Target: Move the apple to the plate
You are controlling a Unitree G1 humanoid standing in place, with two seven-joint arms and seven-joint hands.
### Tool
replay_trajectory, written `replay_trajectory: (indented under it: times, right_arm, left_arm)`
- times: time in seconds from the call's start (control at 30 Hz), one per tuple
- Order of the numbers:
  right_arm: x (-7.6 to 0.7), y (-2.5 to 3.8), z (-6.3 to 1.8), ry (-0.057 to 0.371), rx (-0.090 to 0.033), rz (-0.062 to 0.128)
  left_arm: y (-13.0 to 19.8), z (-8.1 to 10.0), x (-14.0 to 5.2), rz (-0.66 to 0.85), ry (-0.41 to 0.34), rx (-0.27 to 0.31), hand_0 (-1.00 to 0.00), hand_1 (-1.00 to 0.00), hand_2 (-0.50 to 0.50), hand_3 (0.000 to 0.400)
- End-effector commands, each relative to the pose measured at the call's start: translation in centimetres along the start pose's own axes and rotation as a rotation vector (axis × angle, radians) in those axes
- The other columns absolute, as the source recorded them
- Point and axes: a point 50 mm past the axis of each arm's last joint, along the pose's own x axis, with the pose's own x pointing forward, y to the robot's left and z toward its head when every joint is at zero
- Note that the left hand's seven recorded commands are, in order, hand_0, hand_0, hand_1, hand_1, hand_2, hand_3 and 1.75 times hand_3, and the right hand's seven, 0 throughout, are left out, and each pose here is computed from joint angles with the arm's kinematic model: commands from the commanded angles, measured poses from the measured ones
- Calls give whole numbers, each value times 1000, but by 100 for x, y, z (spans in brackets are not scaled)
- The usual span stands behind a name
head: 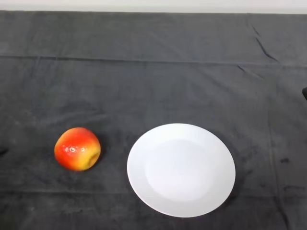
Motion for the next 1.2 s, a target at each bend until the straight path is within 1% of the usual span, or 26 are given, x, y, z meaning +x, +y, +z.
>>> replay_trajectory:
  times: [0.03,0.27,0.5,0.7,0.97,1.2]
  right_arm:
    - [-14,68,124,-34,-29,13]
    - [-14,67,124,-34,-30,12]
    - [-14,67,123,-35,-31,12]
    - [-14,67,123,-35,-31,12]
    - [-14,67,123,-35,-31,12]
    - [-14,67,123,-35,-31,12]
  left_arm:
    - [-61,69,-52,-37,-19,13,0,0,0,0]
    - [-371,217,-128,-161,-40,25,0,0,0,0]
    - [-587,281,-192,-260,-53,35,0,0,0,0]
    - [-759,275,-243,-325,-55,39,0,0,0,0]
    - [-981,221,-294,-393,-45,41,0,0,0,0]
    - [-1083,166,-322,-434,-31,45,0,0,0,0]
